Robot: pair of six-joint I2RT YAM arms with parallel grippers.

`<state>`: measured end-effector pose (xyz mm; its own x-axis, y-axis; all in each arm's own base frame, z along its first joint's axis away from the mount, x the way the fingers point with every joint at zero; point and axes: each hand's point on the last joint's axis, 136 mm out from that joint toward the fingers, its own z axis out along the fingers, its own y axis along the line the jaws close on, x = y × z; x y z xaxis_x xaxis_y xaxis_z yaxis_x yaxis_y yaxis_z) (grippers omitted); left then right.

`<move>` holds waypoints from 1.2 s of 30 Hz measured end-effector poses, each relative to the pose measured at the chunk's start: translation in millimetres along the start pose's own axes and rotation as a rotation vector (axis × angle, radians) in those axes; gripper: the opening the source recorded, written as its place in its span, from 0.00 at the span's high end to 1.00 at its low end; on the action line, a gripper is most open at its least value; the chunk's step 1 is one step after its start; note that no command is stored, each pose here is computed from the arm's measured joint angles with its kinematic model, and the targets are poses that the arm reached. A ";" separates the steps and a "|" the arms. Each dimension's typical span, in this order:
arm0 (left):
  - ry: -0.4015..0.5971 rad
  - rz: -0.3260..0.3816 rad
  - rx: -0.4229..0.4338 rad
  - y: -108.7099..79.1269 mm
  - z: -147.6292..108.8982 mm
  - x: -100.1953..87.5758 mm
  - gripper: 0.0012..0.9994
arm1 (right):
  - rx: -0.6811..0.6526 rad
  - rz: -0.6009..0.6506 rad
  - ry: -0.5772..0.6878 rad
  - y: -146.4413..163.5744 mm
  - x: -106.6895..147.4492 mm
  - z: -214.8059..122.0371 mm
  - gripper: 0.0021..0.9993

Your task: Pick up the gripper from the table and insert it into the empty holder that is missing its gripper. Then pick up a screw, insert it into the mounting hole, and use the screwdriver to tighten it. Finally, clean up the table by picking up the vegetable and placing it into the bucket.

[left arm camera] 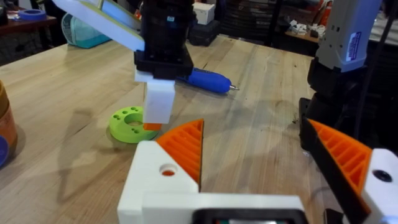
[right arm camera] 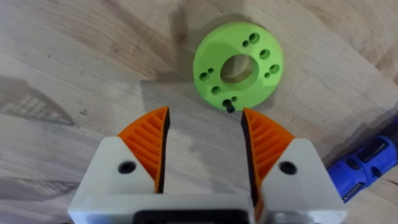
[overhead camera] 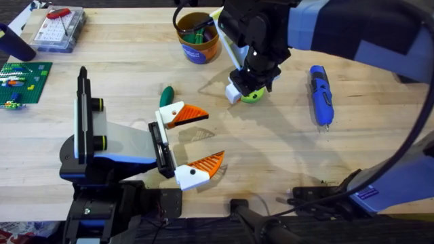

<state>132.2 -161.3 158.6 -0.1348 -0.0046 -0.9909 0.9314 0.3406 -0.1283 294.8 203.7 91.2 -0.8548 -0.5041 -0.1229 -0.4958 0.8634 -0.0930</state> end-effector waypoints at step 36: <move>0.000 0.001 0.000 0.1 0.0 -0.2 0.01 | -0.011 0.235 -0.054 -31.0 17.3 -9.1 0.37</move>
<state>132.3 -161.3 158.7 -0.1337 -0.0046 -0.9910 0.9315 0.3408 -0.1273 294.0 168.4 101.0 -0.9376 -0.2893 -0.1930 -0.2861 0.9571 -0.0450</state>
